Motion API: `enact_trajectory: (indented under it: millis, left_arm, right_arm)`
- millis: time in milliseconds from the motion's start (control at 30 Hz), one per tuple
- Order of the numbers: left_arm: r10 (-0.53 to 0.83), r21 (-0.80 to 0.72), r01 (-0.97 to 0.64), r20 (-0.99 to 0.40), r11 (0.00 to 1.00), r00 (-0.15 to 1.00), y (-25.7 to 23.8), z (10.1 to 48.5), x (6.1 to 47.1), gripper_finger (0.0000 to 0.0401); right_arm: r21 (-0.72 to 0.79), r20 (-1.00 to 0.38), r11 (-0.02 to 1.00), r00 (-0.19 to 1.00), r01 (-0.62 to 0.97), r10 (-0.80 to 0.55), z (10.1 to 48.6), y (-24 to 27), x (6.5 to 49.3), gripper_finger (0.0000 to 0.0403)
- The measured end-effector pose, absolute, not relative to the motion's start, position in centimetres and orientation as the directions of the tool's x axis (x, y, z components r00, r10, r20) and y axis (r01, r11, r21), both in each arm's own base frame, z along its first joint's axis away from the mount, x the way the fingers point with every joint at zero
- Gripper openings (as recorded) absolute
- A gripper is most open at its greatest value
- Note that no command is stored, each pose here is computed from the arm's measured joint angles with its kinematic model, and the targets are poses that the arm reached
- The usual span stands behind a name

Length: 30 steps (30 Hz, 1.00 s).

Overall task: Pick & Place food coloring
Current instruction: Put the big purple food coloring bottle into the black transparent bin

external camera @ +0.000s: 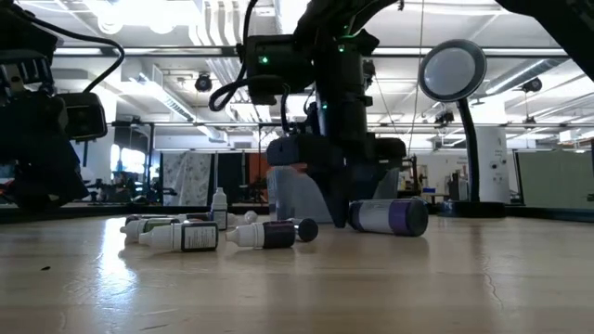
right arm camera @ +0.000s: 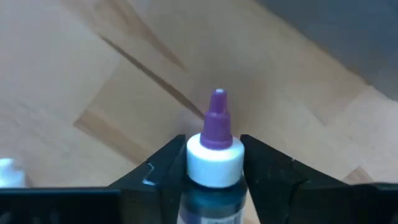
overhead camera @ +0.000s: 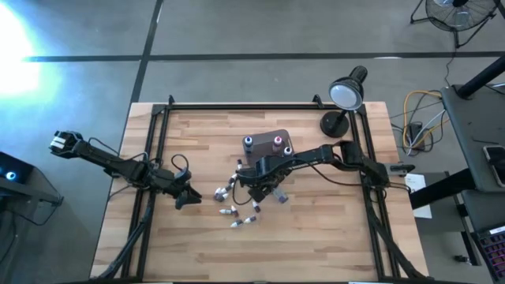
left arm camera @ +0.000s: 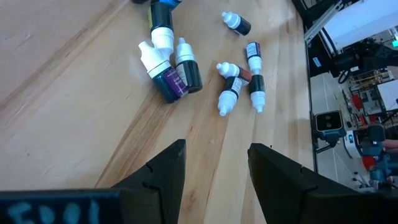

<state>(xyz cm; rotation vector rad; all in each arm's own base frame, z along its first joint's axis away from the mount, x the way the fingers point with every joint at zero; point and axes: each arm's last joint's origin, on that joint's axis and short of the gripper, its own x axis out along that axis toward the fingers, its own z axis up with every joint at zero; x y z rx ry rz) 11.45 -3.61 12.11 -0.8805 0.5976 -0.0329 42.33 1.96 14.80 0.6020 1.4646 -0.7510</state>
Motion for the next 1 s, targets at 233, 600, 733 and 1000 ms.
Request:
enact_trajectory:
  millis: [233,600,733,1000]
  left_arm:
    - [-0.266,-0.732,-0.212,-0.478,0.647,0.837,-3.6,12.1,11.5,0.0151]
    - [-0.266,-0.731,-0.214,-0.480,0.648,0.836,-3.6,12.1,11.4,0.0151]
    - [-0.266,-0.731,-0.214,-0.480,0.648,0.836,-3.6,12.1,11.4,0.0151]
    - [-0.265,-0.730,-0.216,-0.482,0.648,0.835,-3.6,12.1,11.4,0.0151]
  right_arm:
    - [-0.113,-0.992,0.654,-0.045,0.748,-0.120,14.5,2.0,42.4,0.0107]
    - [-0.024,-0.843,0.464,0.231,0.885,-0.485,20.8,8.8,40.9,0.0107]
    - [0.107,-0.669,0.375,0.345,0.921,-0.658,21.2,13.6,39.4,0.0109]
    - [0.190,-0.382,0.307,0.358,0.932,-0.852,20.5,14.8,37.8,0.0109]
